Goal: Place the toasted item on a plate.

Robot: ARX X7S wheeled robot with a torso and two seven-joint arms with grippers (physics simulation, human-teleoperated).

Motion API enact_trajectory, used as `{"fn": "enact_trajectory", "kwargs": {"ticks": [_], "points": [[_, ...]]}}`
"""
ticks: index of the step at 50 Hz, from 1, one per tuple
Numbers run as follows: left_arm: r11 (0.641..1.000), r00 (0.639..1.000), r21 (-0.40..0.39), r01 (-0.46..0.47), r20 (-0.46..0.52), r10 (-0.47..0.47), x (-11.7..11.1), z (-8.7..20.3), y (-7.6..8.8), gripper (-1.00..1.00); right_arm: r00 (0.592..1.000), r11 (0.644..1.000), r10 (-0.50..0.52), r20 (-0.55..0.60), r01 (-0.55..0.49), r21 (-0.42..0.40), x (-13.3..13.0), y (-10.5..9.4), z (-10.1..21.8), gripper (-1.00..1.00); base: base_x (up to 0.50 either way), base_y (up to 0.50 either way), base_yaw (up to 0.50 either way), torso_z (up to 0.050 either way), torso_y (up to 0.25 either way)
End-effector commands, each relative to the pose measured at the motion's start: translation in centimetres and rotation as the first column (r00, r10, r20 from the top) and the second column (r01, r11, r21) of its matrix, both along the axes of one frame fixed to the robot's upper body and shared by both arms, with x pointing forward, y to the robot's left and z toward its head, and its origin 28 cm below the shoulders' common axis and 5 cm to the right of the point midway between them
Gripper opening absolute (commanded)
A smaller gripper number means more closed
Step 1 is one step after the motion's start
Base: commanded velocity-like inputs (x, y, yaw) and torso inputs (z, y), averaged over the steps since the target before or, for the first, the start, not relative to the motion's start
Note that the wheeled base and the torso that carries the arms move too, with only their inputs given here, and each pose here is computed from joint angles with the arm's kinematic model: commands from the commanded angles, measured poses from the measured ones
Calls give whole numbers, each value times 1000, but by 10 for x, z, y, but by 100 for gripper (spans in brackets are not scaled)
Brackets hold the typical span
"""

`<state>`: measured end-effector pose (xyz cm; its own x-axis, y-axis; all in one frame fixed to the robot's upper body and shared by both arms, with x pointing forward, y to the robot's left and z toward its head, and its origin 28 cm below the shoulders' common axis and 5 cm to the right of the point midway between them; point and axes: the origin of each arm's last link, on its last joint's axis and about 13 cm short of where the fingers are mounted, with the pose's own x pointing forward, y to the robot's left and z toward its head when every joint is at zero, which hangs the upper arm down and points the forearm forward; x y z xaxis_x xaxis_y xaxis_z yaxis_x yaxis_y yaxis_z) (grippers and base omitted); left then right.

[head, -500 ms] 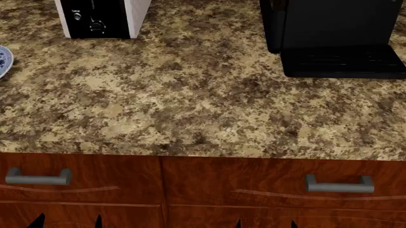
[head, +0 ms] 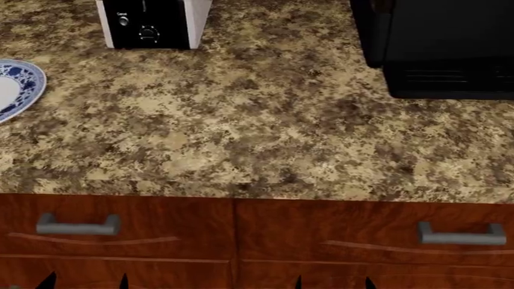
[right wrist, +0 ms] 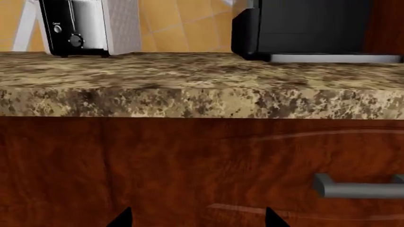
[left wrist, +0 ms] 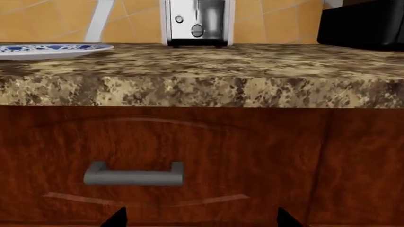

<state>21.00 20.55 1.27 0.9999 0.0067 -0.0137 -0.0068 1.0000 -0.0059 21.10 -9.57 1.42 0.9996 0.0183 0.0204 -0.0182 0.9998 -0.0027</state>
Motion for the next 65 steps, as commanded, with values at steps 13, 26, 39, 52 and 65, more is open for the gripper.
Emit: {"fn": "enact_trajectory", "kwargs": {"ticks": [13, 26, 39, 52, 65], "points": [[1000, 1000, 4, 6, -7, -6, -2, 0, 1, 100, 1000, 1000, 8, -6, -8, 2, -1, 1, -1, 100, 0, 394, 0, 0, 0], [1000, 1000, 12, -8, -14, 8, 0, -1, 1, 100, 1000, 1000, 8, -13, -8, 2, 0, 2, -2, 100, 0, 462, 0, 0, 0], [1000, 1000, 8, -2, -21, 2, 0, -1, 0, 100, 1000, 1000, 7, -19, -7, -2, -1, 1, -3, 100, 0, 494, 0, 0, 0], [1000, 1000, 9, -7, -25, 7, 0, -1, 1, 100, 1000, 1000, 9, -20, -9, -2, -1, 1, -2, 100, 0, 495, 0, 0, 0], [999, 1000, 37, 3, -25, -2, 0, 1, 2, 100, 1000, 1000, 17, -4, -17, -16, 2, 4, 1, 100, 0, 86, 0, 25, 0]]}}
